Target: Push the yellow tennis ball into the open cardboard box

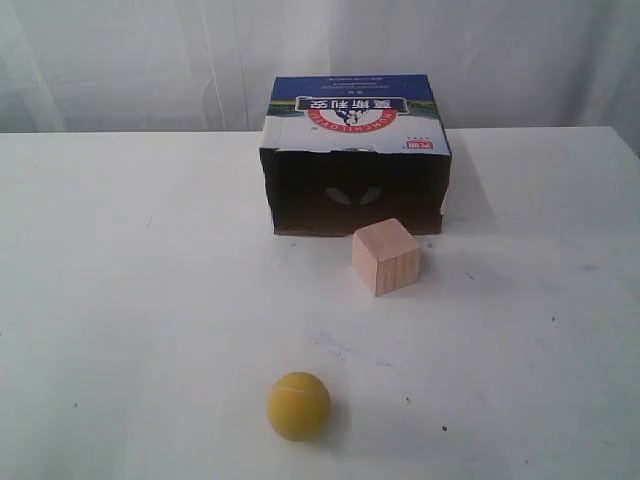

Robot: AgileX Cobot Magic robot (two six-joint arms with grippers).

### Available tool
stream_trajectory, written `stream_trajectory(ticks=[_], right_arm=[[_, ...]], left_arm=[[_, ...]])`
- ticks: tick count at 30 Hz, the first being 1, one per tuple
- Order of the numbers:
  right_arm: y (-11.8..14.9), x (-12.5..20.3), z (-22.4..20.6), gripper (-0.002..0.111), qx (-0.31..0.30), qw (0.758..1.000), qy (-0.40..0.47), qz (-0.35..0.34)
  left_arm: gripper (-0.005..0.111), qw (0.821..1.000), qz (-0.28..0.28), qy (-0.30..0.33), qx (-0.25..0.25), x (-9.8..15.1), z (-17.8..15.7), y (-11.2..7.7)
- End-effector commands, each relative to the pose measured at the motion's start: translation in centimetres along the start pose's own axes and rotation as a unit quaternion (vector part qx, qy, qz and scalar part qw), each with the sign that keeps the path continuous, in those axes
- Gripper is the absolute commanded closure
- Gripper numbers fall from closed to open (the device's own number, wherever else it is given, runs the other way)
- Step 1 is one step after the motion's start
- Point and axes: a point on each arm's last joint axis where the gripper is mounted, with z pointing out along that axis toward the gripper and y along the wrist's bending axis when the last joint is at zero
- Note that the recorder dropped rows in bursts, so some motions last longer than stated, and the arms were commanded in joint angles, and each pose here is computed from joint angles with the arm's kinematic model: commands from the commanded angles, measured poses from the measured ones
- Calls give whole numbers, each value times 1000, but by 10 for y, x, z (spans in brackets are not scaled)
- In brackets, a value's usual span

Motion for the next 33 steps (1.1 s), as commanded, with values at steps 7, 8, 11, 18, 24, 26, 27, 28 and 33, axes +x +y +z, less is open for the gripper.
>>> stream_trajectory(ticks=[7,8,11,18,24,26,27,28,33], right_arm=[[0,-1,0,108,4,1000,-10,2],[0,-1,0,108,4,1000,-10,2],[0,-1,0,108,4,1000,-10,2],[0,-1,0,108,4,1000,-8,2],[0,-1,0,108,4,1000,-8,2],[0,-1,0,108,4,1000,-9,2],[0,-1,0,108,4,1000,-11,2],[0,-2,0,108,4,1000,-14,2],[0,-7,-1,108,4,999,-41,2]], left_arm=[[107,980,-166,-88,59,-16,-2,-7],[107,980,-167,-96,56,-18,-2,-7],[107,977,-169,-123,49,-22,-3,-5],[107,958,-204,-200,34,-35,-7,2],[107,952,-166,-255,27,-63,-19,-3],[107,972,-89,-216,7,-76,-20,-9],[107,980,-50,-191,-9,-84,-19,-12],[107,986,-20,-163,-24,-92,-17,-13],[107,995,97,24,-26,-133,13,-30]])
